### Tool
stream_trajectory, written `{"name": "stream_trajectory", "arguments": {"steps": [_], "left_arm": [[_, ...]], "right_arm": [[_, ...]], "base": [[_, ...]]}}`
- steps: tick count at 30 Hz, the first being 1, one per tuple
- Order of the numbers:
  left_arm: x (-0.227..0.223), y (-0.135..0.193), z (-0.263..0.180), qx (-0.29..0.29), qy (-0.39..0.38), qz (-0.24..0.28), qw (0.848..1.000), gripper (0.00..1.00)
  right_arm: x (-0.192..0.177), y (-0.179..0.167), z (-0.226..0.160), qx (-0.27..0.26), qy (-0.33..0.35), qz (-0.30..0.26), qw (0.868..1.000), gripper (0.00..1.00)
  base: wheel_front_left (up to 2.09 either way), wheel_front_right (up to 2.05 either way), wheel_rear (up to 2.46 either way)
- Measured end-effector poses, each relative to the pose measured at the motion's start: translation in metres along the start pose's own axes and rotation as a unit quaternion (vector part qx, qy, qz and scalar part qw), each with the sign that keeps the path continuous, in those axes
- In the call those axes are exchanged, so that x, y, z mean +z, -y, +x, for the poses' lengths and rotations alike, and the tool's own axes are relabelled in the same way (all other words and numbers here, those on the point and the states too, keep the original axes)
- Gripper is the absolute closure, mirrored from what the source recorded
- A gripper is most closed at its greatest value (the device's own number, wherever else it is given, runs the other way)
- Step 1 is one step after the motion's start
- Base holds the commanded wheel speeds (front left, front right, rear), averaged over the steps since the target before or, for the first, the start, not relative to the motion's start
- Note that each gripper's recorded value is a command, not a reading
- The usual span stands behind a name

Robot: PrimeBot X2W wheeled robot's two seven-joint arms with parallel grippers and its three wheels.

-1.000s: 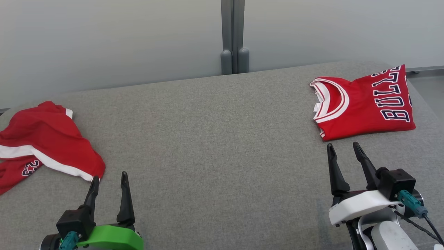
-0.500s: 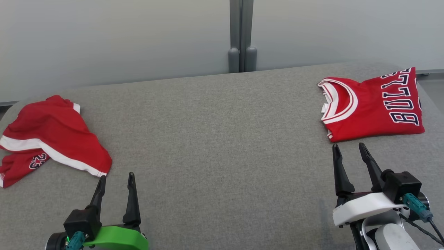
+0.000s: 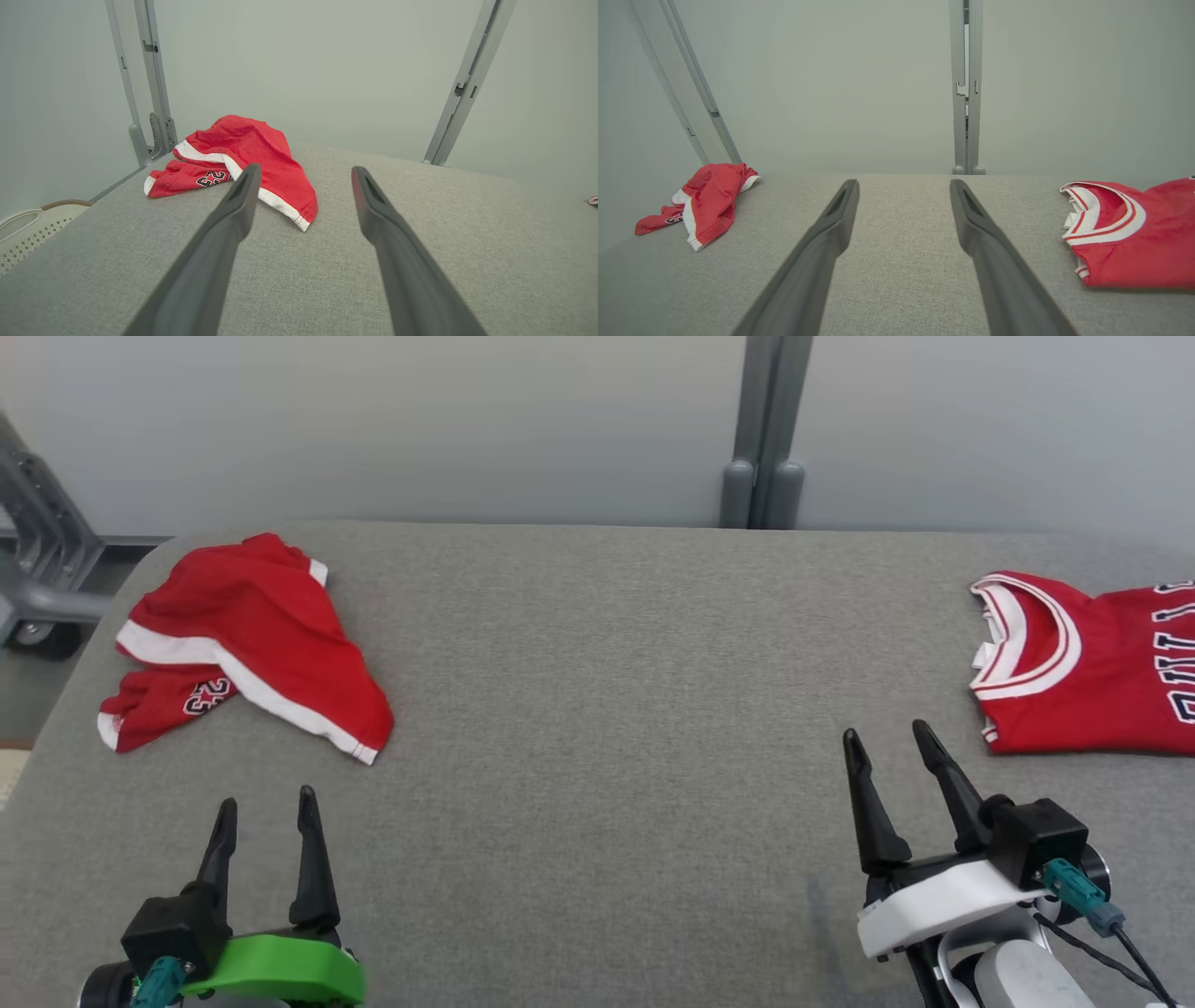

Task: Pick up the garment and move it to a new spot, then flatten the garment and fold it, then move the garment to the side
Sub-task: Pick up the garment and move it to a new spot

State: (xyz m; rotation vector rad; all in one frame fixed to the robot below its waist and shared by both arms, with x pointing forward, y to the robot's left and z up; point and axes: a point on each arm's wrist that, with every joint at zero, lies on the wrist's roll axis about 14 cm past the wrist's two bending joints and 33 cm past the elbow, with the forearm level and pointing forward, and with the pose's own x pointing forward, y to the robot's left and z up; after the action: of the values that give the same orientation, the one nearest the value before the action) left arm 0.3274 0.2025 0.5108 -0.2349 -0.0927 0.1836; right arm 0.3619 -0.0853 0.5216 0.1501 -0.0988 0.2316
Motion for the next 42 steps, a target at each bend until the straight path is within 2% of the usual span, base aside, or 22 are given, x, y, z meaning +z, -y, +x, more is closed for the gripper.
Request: {"name": "stream_trajectory", "arguments": {"steps": [7, 16, 19, 22, 28, 34, 38, 42], "left_arm": [[0.014, -0.038, -0.014, 0.060, 0.020, 0.004, 0.998, 0.00], [0.013, -0.052, -0.036, 0.089, 0.018, 0.005, 0.996, 0.00], [0.019, -0.073, -0.047, 0.124, 0.026, 0.008, 0.992, 0.00], [0.020, -0.078, -0.051, 0.134, 0.027, 0.010, 0.991, 0.00], [0.017, -0.071, -0.046, 0.122, 0.022, 0.011, 0.992, 0.00], [0.031, -0.056, -0.016, 0.088, 0.035, 0.007, 0.996, 0.00], [0.067, -0.045, 0.023, 0.050, 0.072, 0.015, 0.996, 0.00], [0.103, -0.046, 0.065, 0.033, 0.088, 0.047, 0.994, 0.00]], "right_arm": [[-0.006, -0.046, 0.016, 0.080, -0.009, 0.013, 0.997, 0.00], [-0.012, -0.075, 0.034, 0.123, -0.016, 0.018, 0.992, 0.00], [-0.018, -0.095, 0.036, 0.151, -0.024, 0.023, 0.988, 0.00], [-0.021, -0.102, 0.036, 0.161, -0.028, 0.025, 0.986, 0.00], [-0.023, -0.096, 0.036, 0.151, -0.029, 0.022, 0.988, 0.00], [-0.025, -0.083, 0.039, 0.132, -0.031, 0.020, 0.991, 0.00], [-0.026, -0.076, 0.045, 0.125, -0.031, 0.016, 0.992, 0.00], [-0.023, -0.070, 0.054, 0.120, -0.024, 0.009, 0.992, 0.00]], "base": [[0.00, 0.00, 0.00], [0.00, 0.00, 0.00], [0.00, 0.00, 0.00], [0.00, 0.00, 0.00], [0.00, 0.00, 0.00], [0.00, 0.00, 0.00], [0.00, 0.00, 0.00], [0.00, 0.00, 0.00]]}}
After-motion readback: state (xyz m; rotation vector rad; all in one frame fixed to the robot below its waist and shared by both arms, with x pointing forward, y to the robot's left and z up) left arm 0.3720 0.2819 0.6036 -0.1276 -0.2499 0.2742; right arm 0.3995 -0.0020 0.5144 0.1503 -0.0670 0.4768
